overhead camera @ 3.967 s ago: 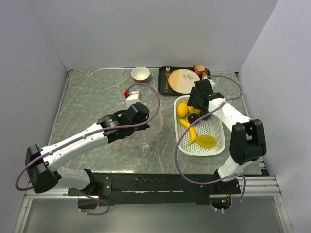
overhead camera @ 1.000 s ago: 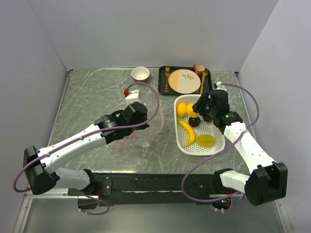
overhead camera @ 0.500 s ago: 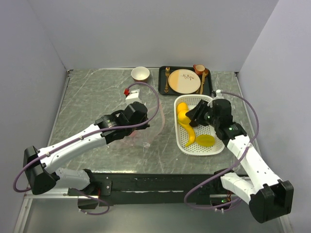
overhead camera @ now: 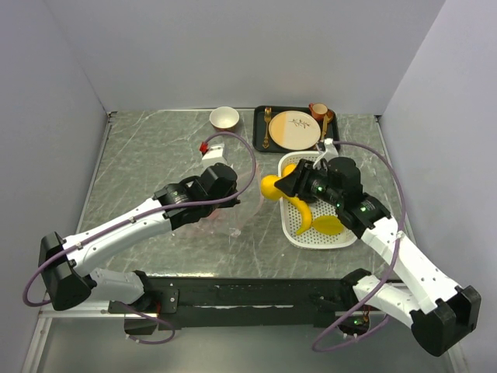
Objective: Place the food in the zip-top bag and seal the zipper
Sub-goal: Place the fake fruit in the zipper food storage bag.
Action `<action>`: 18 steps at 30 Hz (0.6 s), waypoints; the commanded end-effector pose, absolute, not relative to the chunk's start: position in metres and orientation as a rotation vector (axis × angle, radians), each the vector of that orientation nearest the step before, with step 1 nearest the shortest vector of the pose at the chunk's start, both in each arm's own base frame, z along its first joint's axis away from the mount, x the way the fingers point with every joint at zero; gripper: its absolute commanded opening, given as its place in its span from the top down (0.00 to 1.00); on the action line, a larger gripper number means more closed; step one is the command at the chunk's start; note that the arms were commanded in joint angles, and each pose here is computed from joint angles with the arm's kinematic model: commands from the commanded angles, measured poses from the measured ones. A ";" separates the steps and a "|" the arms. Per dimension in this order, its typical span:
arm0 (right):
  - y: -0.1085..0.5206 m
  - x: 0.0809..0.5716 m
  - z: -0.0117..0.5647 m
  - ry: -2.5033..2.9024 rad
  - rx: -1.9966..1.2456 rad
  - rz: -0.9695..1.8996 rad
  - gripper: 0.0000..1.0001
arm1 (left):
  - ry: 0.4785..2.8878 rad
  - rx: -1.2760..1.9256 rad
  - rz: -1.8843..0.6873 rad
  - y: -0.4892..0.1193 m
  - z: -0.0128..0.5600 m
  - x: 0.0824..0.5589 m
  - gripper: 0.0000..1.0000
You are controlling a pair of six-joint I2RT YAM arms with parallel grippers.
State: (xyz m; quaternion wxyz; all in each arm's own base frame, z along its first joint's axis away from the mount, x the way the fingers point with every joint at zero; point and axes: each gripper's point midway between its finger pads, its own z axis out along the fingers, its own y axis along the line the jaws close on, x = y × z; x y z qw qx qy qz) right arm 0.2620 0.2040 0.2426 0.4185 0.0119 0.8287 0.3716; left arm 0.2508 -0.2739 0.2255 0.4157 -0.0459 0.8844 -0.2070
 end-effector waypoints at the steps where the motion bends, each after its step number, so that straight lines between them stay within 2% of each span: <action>1: 0.220 0.262 0.274 1.985 -0.033 0.966 1.00 | 2.200 -0.128 -0.546 -0.278 0.230 0.254 0.99; 18: 0.272 0.267 0.243 2.086 -0.128 1.054 1.00 | 2.185 -0.117 -0.607 -0.283 0.237 0.250 0.99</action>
